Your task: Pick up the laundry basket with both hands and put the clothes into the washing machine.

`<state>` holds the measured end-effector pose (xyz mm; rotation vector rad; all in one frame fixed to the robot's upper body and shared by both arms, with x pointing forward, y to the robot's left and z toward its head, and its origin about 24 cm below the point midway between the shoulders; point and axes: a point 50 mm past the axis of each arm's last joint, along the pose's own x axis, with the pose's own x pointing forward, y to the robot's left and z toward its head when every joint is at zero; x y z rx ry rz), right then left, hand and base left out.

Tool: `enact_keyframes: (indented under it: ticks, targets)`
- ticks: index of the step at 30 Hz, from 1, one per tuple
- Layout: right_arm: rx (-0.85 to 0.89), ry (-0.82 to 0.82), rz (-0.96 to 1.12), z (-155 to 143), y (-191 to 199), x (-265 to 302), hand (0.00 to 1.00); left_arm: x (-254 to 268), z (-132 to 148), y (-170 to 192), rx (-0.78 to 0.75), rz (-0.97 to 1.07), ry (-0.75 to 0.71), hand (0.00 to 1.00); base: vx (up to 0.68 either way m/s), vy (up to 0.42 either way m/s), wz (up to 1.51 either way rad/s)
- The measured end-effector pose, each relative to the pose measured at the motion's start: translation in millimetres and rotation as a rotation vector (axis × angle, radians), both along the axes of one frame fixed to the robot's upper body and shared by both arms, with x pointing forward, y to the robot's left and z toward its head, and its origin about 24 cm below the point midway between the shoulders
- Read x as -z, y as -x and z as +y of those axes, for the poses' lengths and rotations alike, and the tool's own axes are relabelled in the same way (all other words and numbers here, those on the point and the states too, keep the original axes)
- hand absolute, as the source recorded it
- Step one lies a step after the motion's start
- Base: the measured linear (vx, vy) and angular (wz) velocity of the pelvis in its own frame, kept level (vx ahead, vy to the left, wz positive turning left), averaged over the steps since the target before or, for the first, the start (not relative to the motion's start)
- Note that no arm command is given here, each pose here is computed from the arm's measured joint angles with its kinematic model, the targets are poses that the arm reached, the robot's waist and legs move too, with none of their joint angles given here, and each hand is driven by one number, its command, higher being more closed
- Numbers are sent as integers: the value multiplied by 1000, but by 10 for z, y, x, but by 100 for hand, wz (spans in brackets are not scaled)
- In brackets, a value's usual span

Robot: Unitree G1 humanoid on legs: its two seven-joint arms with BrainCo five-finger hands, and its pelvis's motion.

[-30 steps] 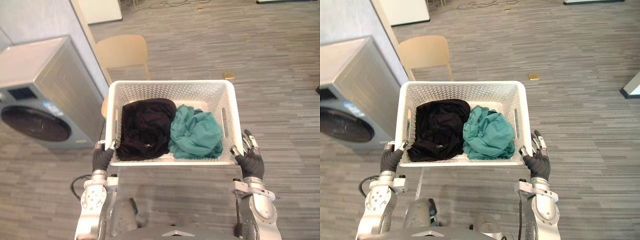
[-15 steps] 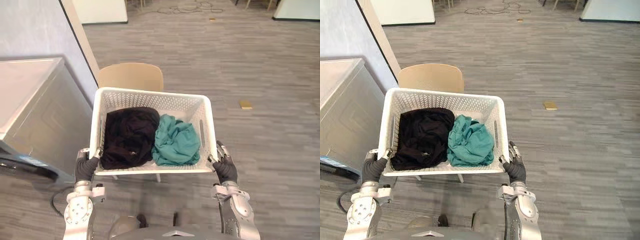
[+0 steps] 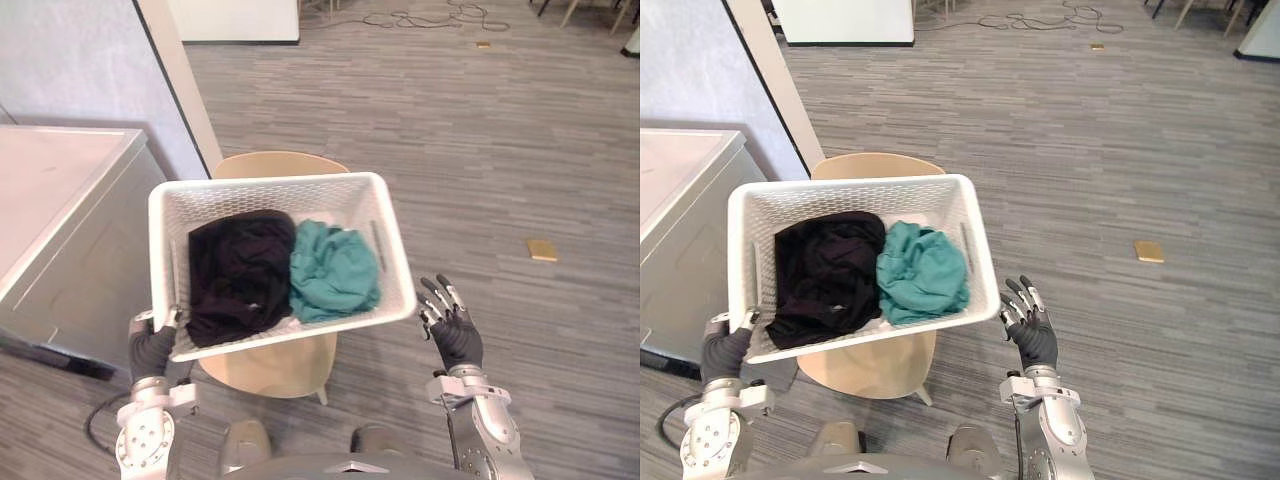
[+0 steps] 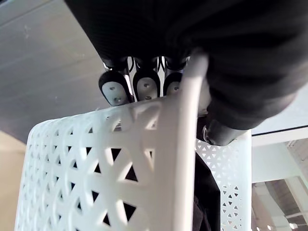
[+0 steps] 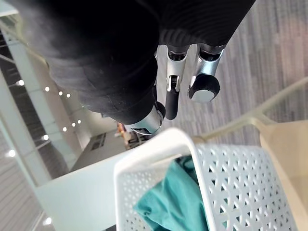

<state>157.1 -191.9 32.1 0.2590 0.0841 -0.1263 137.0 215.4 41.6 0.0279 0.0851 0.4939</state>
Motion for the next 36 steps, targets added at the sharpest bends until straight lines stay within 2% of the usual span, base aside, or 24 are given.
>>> enact_keyframes:
  ticks: [3, 8, 11, 13, 18, 22, 31, 32, 36]
  targets:
    - [21, -43, 64, 39, 103, 109, 100, 15, 105, 71, -76, 21, -16, 100, 60, 258, 19]
    - [-57, -129, 113, 268, 117, 235, 100, 207, 344, 292, -226, 141, -25, 100, -17, 203, -12]
    - [-47, -97, 122, 203, 8, 294, 100, 298, 344, 270, -208, 153, 31, 100, -110, 56, -31]
    - [-33, -53, 81, 87, -109, 224, 100, 300, 285, 141, -143, 123, 64, 100, -121, 46, -21]
    - [59, 54, -57, -125, -413, -54, 100, 112, 174, -236, -16, -11, 72, 100, -57, 18, -18]
    - [104, 63, -127, -131, -484, -188, 100, -64, 135, -453, 38, -113, 49, 100, -24, -5, -3]
    - [113, 95, -255, -10, -509, -460, 100, -56, 259, -615, -60, -134, 52, 100, 0, 0, 2]
    - [119, 93, -256, -1, -515, -465, 0, -59, 268, -635, -73, -140, 56, 0, 0, 1, 13]
    - [111, 86, -286, 36, -575, -527, 0, -96, 305, -696, -100, -164, 66, 0, -1, -8, 8]
